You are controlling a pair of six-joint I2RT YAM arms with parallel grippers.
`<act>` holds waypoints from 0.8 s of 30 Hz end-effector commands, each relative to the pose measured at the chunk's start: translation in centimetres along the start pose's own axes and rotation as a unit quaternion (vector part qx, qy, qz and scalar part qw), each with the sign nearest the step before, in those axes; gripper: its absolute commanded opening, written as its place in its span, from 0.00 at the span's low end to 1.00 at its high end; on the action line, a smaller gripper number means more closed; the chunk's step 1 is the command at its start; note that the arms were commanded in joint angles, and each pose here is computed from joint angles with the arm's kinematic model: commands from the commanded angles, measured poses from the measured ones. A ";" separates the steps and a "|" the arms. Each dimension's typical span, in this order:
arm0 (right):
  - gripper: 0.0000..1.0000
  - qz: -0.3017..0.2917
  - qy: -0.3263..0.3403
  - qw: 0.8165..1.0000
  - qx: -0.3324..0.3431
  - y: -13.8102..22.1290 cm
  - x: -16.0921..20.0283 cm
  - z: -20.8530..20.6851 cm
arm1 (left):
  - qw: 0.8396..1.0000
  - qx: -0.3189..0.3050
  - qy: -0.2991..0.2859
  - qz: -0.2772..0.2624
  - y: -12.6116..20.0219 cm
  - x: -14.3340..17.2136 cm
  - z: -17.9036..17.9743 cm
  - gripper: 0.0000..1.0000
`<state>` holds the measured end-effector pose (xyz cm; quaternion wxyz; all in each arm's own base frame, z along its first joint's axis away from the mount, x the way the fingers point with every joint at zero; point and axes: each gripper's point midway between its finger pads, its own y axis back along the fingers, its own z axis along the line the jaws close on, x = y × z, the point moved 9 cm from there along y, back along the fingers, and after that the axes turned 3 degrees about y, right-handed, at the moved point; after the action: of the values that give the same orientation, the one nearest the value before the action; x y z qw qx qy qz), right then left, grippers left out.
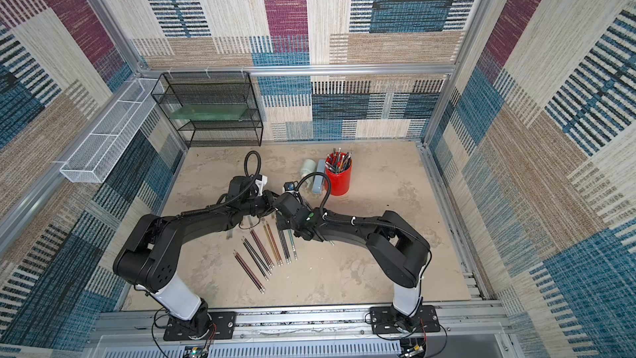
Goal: Remove the protective cover of the pencils
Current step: Remove the protective sleeve from the pencil.
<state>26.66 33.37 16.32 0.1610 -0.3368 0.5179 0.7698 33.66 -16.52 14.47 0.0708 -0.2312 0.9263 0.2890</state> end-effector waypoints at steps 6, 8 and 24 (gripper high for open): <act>0.00 -0.005 0.007 1.000 -0.003 -0.1 -0.6 0.4 | 1.000 0.010 -0.005 -0.006 0.0 -0.3 -0.3 0.11; 0.00 -0.008 0.006 1.000 -0.007 0.0 -0.5 0.4 | 1.000 0.011 -0.002 -0.004 -0.1 -0.3 -0.2 0.09; 0.23 0.006 0.004 1.000 -0.014 -1.3 -0.3 0.8 | 1.000 0.010 0.009 -0.006 0.0 -0.4 0.2 0.05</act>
<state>27.08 34.26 15.46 0.1457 -0.3345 0.5176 0.7739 33.87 -16.17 14.03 0.0624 -0.2357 0.9253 0.2904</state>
